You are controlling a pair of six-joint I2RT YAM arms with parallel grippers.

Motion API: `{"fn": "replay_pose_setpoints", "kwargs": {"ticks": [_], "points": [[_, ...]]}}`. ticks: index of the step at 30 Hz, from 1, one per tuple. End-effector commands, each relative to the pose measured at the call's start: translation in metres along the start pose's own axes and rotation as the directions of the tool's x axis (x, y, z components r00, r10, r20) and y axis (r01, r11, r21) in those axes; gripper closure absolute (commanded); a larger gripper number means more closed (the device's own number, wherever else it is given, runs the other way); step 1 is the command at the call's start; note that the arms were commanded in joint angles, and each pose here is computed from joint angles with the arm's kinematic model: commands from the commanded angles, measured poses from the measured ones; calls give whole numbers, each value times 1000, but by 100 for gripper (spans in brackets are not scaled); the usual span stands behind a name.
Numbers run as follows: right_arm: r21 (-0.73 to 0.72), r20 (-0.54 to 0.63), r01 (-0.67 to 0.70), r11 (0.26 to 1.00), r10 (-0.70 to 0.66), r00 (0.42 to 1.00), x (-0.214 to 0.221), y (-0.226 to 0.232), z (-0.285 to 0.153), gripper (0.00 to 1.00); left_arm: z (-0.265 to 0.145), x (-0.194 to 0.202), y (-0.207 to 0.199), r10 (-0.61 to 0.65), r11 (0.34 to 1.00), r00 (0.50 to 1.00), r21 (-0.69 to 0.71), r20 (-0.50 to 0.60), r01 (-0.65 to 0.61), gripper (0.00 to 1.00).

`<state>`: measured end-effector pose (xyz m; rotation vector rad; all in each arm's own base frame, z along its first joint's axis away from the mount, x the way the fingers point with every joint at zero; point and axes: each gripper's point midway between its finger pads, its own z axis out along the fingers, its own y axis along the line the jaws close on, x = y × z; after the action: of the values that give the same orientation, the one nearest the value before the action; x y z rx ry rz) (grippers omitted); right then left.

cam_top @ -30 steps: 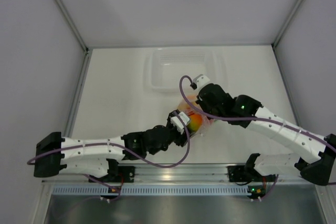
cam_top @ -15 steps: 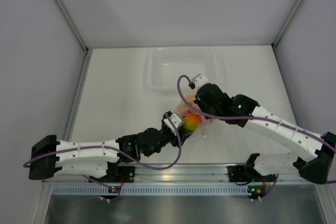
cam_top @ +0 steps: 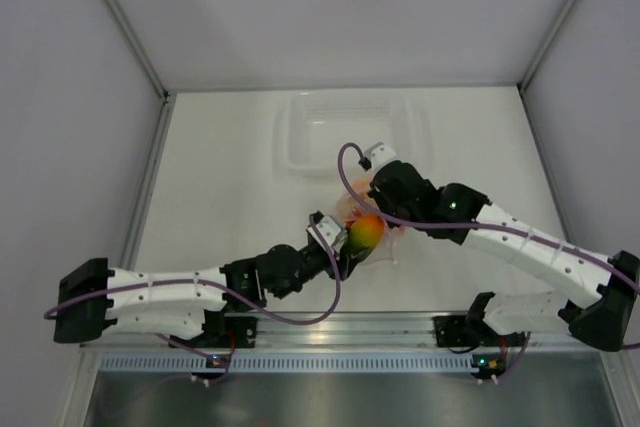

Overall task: Open the zip-top bag and remove the fake food
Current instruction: Pick up the fake fruit from the zipper food storage bag, then place the fake fruit in the bin.

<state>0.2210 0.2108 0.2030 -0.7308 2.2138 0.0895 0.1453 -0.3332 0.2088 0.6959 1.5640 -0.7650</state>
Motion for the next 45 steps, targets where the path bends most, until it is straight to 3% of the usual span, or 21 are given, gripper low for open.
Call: {"fn": "replay_pose_setpoints", "kwargs": {"ticks": [1, 14, 21, 25, 28, 32, 40, 45], "points": [[-17, 79, -64, 998, 65, 995, -17, 2, 2, 100, -3, -29, -6, -59, 998, 991, 40, 119, 54, 100], [3, 96, -128, 992, 127, 987, -14, -8, 4, 100, -27, -62, 8, -136, 991, 955, 33, 265, 132, 100], [22, 100, -154, 988, 151, 983, -13, -19, 0, 100, -46, -92, 42, -149, 974, 918, -106, 369, 201, 100], [26, 101, -155, 988, 151, 983, -12, -21, -2, 100, -48, -107, 71, -125, 938, 911, -253, 394, 238, 100], [22, 111, -163, 986, 159, 981, -13, -22, -5, 100, -36, -117, 87, -163, 922, 908, -268, 385, 279, 100], [13, 116, -162, 987, 159, 980, -13, -22, -9, 100, -18, -124, 145, -216, 869, 883, -330, 417, 369, 100], [8, 129, -166, 986, 164, 978, -13, -26, -20, 100, 30, -119, 222, -214, 825, 909, -432, 357, 364, 100], [-15, 144, -177, 984, 177, 974, -14, -26, -30, 100, 59, -112, 270, -275, 800, 900, -439, 338, 409, 100]]}}
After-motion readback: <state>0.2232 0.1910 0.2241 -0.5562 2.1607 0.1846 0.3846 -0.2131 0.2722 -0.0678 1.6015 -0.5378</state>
